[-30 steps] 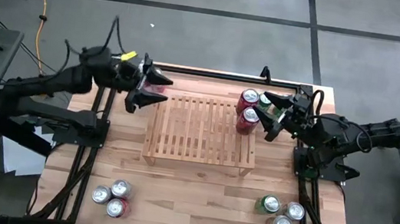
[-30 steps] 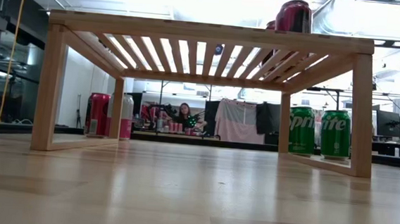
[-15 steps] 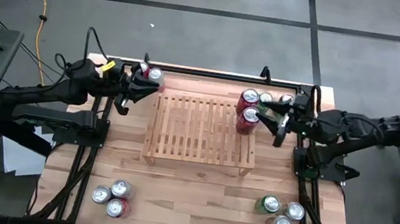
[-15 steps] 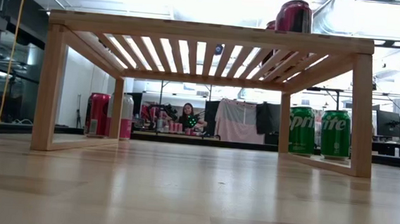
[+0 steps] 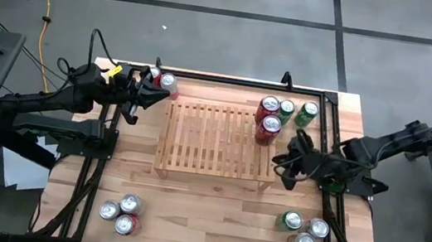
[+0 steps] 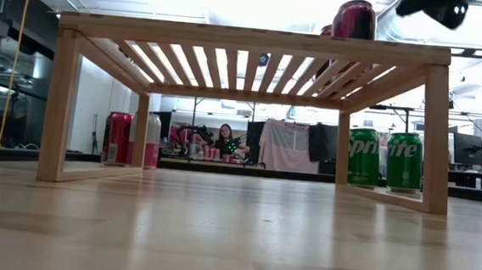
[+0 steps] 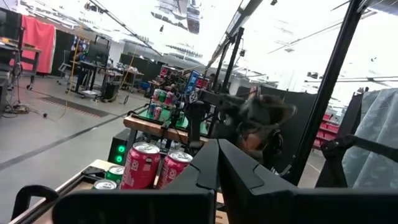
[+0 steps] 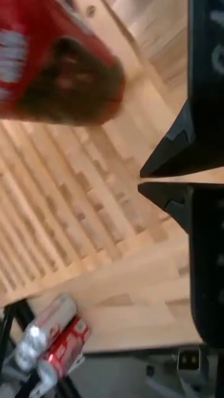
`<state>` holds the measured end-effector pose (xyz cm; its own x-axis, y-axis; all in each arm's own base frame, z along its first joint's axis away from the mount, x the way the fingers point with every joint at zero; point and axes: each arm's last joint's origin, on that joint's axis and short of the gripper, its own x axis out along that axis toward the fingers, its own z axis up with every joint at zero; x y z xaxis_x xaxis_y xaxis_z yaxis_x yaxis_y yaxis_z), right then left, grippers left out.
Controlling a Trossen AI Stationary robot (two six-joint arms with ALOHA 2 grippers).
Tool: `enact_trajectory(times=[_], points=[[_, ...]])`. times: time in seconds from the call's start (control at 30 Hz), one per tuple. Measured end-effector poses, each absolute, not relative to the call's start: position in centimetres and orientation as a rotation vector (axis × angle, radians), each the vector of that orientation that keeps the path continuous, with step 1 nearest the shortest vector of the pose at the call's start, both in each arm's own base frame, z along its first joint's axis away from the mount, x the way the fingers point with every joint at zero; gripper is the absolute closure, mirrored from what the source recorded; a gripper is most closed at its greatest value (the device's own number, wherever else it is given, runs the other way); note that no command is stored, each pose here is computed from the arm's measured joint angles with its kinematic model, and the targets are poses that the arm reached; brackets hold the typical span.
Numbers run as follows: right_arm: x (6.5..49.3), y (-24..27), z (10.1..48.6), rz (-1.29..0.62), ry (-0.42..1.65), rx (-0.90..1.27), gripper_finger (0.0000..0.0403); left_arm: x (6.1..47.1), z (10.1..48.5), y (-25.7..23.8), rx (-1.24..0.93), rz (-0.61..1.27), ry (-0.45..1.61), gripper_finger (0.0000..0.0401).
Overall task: Place canned beverage on shelf
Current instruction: Put the top left red soda can on the shelf
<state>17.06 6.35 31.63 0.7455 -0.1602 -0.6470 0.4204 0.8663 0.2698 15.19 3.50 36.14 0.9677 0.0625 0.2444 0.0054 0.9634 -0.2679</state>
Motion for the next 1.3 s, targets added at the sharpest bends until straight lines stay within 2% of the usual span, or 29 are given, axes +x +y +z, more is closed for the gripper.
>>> enact_trajectory(times=[0.37, 1.3], points=[[18.2, 4.5, 30.4, -0.44, 0.578, 0.36, 0.0402, 15.2, 36.1, 3.6, -0.266, 0.075, -0.262, 0.0401], [18.8, 2.5, 30.5, -0.438, 0.593, 0.329, 0.0403, 15.2, 36.1, 3.8, -0.266, 0.137, -0.272, 0.0401]])
